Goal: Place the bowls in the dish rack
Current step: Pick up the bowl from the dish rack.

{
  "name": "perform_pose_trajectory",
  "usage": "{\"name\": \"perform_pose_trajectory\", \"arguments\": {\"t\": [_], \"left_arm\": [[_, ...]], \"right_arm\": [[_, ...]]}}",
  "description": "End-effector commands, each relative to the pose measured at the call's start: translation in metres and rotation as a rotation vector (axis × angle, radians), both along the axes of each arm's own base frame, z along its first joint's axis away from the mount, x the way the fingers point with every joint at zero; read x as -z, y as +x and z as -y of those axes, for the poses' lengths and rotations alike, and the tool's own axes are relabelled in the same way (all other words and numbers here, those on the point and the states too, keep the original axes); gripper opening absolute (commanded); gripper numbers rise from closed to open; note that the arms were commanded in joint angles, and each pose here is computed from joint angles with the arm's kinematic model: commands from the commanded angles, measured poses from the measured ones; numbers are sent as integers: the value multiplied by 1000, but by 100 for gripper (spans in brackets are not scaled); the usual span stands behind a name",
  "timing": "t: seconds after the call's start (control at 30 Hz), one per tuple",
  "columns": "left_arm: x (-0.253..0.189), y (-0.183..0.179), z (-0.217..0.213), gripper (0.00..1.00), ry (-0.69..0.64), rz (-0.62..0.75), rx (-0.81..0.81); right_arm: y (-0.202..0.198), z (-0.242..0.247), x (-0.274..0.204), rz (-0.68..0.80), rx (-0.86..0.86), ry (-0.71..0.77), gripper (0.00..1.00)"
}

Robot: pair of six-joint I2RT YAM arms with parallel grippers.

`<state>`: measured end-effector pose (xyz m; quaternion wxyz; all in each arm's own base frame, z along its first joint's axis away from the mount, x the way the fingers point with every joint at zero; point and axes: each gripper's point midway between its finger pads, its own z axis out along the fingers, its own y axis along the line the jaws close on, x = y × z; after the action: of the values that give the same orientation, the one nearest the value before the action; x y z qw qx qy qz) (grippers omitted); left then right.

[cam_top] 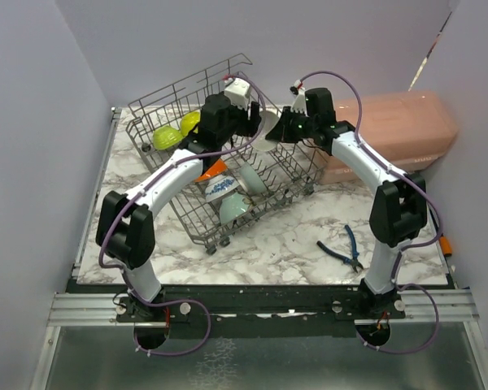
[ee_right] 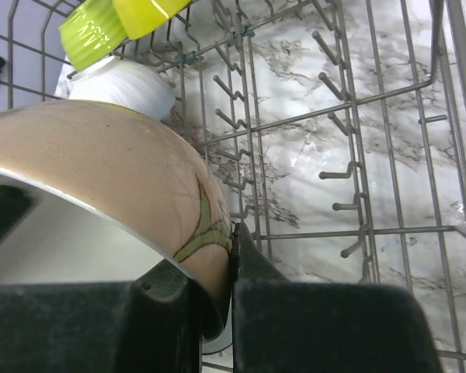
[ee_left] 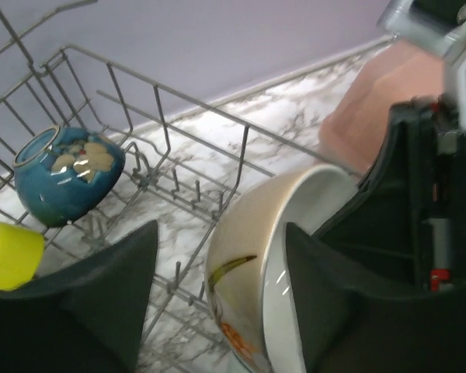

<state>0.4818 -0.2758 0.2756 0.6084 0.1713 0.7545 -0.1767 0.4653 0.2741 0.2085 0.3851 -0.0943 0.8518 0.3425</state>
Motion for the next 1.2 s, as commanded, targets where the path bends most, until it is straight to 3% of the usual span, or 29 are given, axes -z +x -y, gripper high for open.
{"name": "perform_pose_trajectory", "arguments": {"t": [0.0,0.07,0.1,0.37,0.6,0.9,1.17], "left_arm": [[-59,-12,-14,82,-203,44,47],[-59,-21,-16,97,-286,-21,124],[-59,-25,-18,99,-320,-54,160],[-35,-78,2,99,-455,-320,428],[-10,-98,5,99,-466,-439,463],[-18,-113,8,99,-470,-442,497],[15,-117,23,97,-401,-512,446]], "right_arm": [[-10,-5,-34,100,-108,49,0],[-18,-6,-41,145,-153,55,0],[-23,-6,-45,169,-176,62,0],[-52,-16,-78,272,-336,131,0],[-54,-18,-82,261,-360,124,0],[-49,-16,-72,251,-350,92,0],[-54,-20,-87,280,-387,129,0]]}}
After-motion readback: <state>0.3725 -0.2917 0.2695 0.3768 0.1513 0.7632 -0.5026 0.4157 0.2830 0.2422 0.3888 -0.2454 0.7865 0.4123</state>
